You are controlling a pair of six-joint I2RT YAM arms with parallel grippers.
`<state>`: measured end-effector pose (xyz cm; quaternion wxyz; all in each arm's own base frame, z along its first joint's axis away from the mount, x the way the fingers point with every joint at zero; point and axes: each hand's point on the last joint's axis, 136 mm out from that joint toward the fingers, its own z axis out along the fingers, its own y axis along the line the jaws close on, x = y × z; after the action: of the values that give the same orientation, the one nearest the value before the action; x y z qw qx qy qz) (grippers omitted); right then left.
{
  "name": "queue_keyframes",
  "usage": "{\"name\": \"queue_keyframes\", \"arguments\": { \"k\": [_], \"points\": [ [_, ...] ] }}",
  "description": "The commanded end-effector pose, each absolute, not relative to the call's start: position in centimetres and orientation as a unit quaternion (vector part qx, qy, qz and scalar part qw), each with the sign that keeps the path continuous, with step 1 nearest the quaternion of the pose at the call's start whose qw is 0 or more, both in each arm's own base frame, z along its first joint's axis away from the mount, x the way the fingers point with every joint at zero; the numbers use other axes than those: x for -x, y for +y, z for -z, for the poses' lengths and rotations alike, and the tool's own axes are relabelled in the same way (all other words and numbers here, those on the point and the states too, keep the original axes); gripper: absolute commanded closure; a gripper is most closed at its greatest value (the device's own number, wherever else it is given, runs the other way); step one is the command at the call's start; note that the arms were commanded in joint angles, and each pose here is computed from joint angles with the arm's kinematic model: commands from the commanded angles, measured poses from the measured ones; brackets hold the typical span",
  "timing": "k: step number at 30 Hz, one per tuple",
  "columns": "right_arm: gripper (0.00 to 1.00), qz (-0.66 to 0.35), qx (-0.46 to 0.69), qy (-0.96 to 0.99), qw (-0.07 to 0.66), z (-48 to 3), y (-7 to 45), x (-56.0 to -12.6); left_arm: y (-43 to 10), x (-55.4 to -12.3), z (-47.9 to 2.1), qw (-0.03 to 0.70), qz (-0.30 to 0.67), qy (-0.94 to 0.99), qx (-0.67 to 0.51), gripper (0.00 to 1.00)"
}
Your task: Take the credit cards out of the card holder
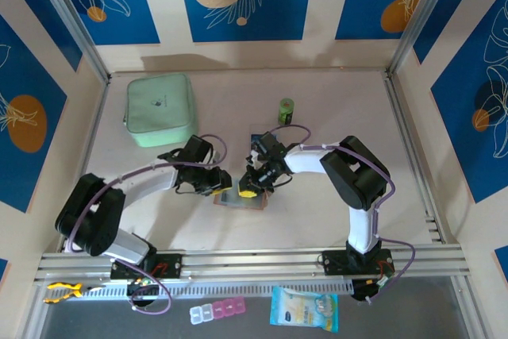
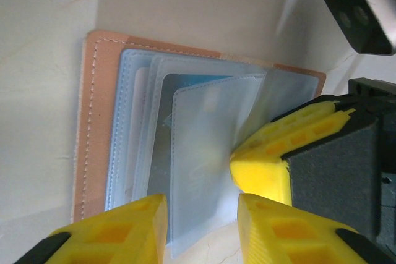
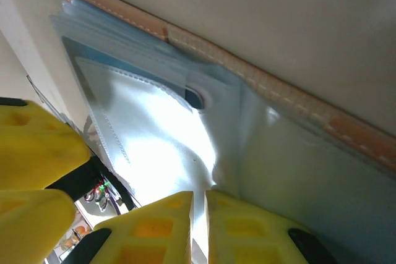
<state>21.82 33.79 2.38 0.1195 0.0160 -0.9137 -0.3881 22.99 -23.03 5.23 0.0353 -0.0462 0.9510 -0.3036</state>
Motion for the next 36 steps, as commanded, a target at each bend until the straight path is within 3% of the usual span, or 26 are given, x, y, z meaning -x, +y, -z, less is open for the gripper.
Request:
{"name": "queue_keyframes", "arguments": {
  "k": [1, 22, 32, 36],
  "points": [
    [0.85, 0.389, -0.007, -0.912, 0.129, -2.3, 33.4, -21.4, -24.0, -22.8, -5.2, 0.024, 0.323, 0.945, 0.039, 0.64],
    [0.86, 0.408, -0.009, -0.903, 0.135, -2.0, 33.5, -21.0, -23.1, -22.0, -2.6, 0.002, 0.289, 0.956, 0.047, 0.6],
    [0.87, 0.413, -0.011, -0.901, 0.133, -2.3, 33.5, -21.0, -24.1, -22.1, -3.5, 0.008, 0.32, 0.946, 0.039, 0.72],
    [0.83, 0.42, -0.019, -0.9, 0.113, -3.6, 33.6, -21.3, -24.3, -22.2, -4.2, 0.014, 0.328, 0.944, 0.036, 0.73]
  ]
}}
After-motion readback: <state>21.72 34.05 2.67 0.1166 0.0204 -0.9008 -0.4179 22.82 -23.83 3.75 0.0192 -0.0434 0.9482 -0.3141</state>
